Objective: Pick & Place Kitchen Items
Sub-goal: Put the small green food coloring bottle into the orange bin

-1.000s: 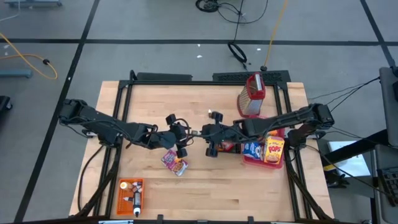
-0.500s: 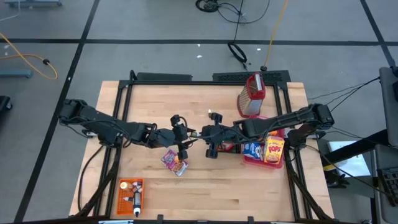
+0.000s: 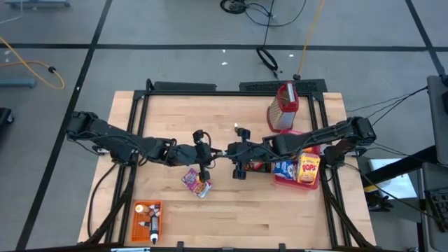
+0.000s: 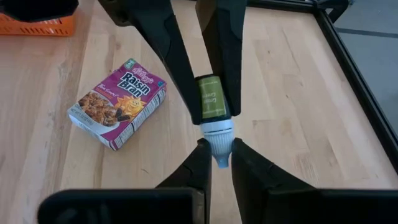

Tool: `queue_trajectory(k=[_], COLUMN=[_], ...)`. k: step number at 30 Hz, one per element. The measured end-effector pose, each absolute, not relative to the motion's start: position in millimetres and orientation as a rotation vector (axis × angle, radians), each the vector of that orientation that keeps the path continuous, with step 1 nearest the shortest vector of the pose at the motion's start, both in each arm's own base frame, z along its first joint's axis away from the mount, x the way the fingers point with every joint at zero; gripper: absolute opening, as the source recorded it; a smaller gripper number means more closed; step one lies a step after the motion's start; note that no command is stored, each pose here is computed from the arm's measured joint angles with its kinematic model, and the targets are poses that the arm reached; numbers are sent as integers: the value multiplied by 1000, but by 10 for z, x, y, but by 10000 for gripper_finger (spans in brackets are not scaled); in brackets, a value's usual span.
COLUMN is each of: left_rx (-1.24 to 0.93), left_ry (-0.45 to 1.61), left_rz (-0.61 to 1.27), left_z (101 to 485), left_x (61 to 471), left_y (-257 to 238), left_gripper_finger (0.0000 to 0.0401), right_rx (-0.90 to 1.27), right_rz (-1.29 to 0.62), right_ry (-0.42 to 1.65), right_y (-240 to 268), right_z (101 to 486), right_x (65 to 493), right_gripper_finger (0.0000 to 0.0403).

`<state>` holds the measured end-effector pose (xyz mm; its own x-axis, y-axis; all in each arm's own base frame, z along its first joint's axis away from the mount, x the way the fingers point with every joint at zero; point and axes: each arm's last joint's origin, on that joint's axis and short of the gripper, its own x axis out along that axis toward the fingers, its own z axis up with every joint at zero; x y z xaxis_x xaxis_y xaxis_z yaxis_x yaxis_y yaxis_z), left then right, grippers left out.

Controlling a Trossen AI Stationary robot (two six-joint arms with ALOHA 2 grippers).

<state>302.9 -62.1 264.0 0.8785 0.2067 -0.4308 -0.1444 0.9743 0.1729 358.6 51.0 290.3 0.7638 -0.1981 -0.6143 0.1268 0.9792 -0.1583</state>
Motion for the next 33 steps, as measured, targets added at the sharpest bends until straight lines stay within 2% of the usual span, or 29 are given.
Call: queue_trajectory(k=[14, 22, 33], left_rx=[111, 48, -265], left_ry=[554, 745, 1144], left_rz=[195, 142, -38], left_z=[2563, 2402, 2218], left_x=[2973, 2816, 2425], left_y=[-642, -778, -1177], left_gripper_finger=[39, 40, 41], right_rx=[-114, -125, -124], right_rz=[-190, -197, -217], right_ry=[688, 719, 748], right_y=[500, 486, 391], right_z=[2890, 2880, 2861], right_x=[3585, 3561, 3555], right_gripper_finger=[65, 67, 68])
